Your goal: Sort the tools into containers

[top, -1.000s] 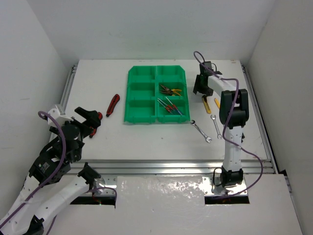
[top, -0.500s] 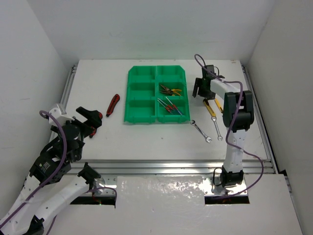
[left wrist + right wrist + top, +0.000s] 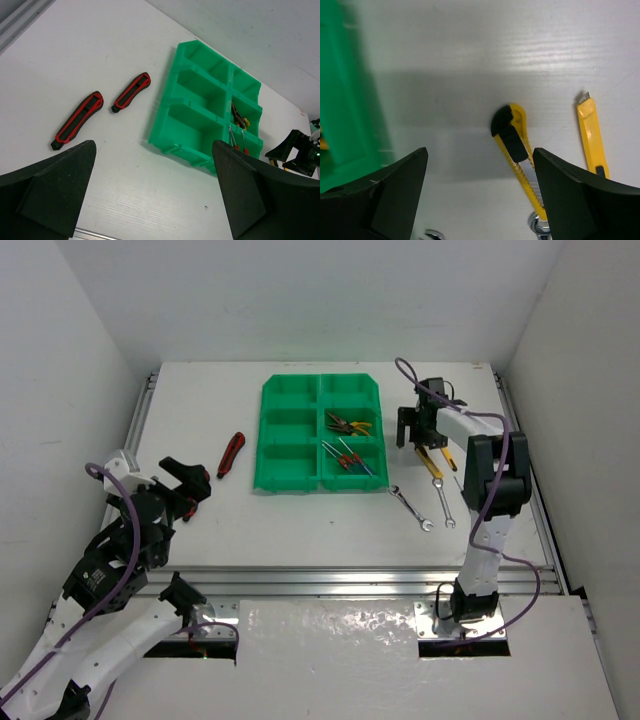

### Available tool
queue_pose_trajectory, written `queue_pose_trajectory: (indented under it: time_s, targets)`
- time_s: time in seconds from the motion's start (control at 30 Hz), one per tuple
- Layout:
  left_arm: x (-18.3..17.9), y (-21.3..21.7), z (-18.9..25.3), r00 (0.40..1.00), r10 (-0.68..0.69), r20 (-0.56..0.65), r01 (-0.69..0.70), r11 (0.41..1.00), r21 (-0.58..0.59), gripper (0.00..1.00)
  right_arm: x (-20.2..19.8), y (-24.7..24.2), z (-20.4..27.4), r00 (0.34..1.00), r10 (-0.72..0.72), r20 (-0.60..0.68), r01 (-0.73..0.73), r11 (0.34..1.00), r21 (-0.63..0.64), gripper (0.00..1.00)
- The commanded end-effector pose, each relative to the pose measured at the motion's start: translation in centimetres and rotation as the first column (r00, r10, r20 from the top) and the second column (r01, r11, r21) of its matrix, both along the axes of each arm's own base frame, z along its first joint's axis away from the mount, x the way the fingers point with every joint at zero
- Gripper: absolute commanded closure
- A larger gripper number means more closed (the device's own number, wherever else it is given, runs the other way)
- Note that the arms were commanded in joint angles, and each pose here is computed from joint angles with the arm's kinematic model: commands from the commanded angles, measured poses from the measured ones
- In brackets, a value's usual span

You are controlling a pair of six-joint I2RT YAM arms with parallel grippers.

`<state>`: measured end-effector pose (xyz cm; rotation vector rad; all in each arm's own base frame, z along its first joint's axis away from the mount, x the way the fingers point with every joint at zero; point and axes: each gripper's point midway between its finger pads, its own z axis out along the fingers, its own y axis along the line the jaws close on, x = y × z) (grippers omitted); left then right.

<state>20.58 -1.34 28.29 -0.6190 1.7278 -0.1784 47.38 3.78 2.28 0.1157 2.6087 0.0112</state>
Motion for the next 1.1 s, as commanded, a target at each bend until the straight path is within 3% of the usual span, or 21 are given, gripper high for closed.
queue_pose_trajectory:
  time_s: [0.0,0.1,0.17,0.2,0.3,0.33,0.47,0.6,0.7,0.8,0.83,0.9,0.97,1.0,1.07]
  targets:
    - [0.6,-0.4,0.6,1.0,-0.01,0.023,0.01,1.0,-0.003,0.0,-0.5,-1.6,-0.1,0.997,0.075,-0.008,-0.075,0.993,-0.086,0.14]
    - [0.7,-0.6,0.5,1.0,-0.02,0.019,0.02,1.0,0.0,0.0,-0.8,-1.9,-1.6,0.991,0.123,-0.051,-0.127,0.987,-0.094,0.18]
    - [0.7,-0.7,0.5,1.0,-0.024,0.017,0.024,1.0,0.0,0.0,-1.2,-2.1,-3.0,0.985,0.145,-0.096,-0.154,0.984,-0.09,0.26]
    - [0.8,-0.7,0.4,1.0,-0.026,0.015,0.026,1.0,0.002,0.0,-1.1,-2.3,-3.2,0.984,0.146,-0.106,-0.155,0.984,-0.09,0.38]
    - [0.8,-0.8,0.3,0.999,-0.03,0.011,0.03,1.0,0.005,0.0,-1.9,-1.7,-5.0,0.968,0.17,-0.185,-0.176,0.984,-0.016,0.6]
    - [1.0,-0.9,0.2,1.0,-0.03,0.007,0.03,1.0,0.009,0.0,-2.3,-1.6,-5.9,0.961,0.172,-0.215,-0.178,0.984,-0.006,0.78]
    - [1.7,-1.7,-0.7,0.998,-0.057,-0.041,0.058,0.998,0.039,0.0,-2.0,-0.8,-5.9,0.959,0.192,-0.208,-0.188,0.981,0.039,0.94]
    - [3.0,-3.6,-2.4,0.985,-0.112,-0.128,0.121,0.99,0.07,0.0,0.5,0.0,-1.7,0.979,0.191,-0.065,-0.192,0.981,-0.005,1.0]
    - [3.7,-4.5,-3.3,0.976,-0.138,-0.17,0.154,0.984,0.086,0.0,3.4,2.0,4.6,0.96,0.242,0.141,-0.242,0.97,-0.017,1.0]
    - [4.2,-5.0,-4.1,0.967,-0.157,-0.202,0.18,0.979,0.099,0.0,6.0,6.9,9.2,0.852,0.424,0.306,-0.427,0.902,-0.062,1.0]
    - [4.3,-5.2,-4.5,0.963,-0.164,-0.216,0.19,0.976,0.108,0.0,7.5,9.4,11.5,0.768,0.523,0.37,-0.509,0.849,-0.143,1.0]
    - [4.7,-5.7,-5.4,0.951,-0.179,-0.254,0.213,0.97,0.113,0.0,9.9,12.4,13.4,0.665,0.606,0.436,-0.573,0.789,-0.223,1.0]
    - [5.0,-6.2,-6.3,0.937,-0.189,-0.293,0.233,0.965,0.124,0.0,11.8,14.7,11.7,0.619,0.666,0.416,-0.617,0.74,-0.268,1.0]
    - [5.0,-6.3,-6.7,0.933,-0.19,-0.306,0.238,0.963,0.128,0.0,13.6,15.7,15.0,0.579,0.67,0.465,-0.614,0.733,-0.291,1.0]
    - [5.2,-6.6,-7.5,0.922,-0.195,-0.335,0.251,0.959,0.131,0.0,15.5,16.4,13.0,0.576,0.681,0.452,-0.628,0.723,-0.287,0.99]
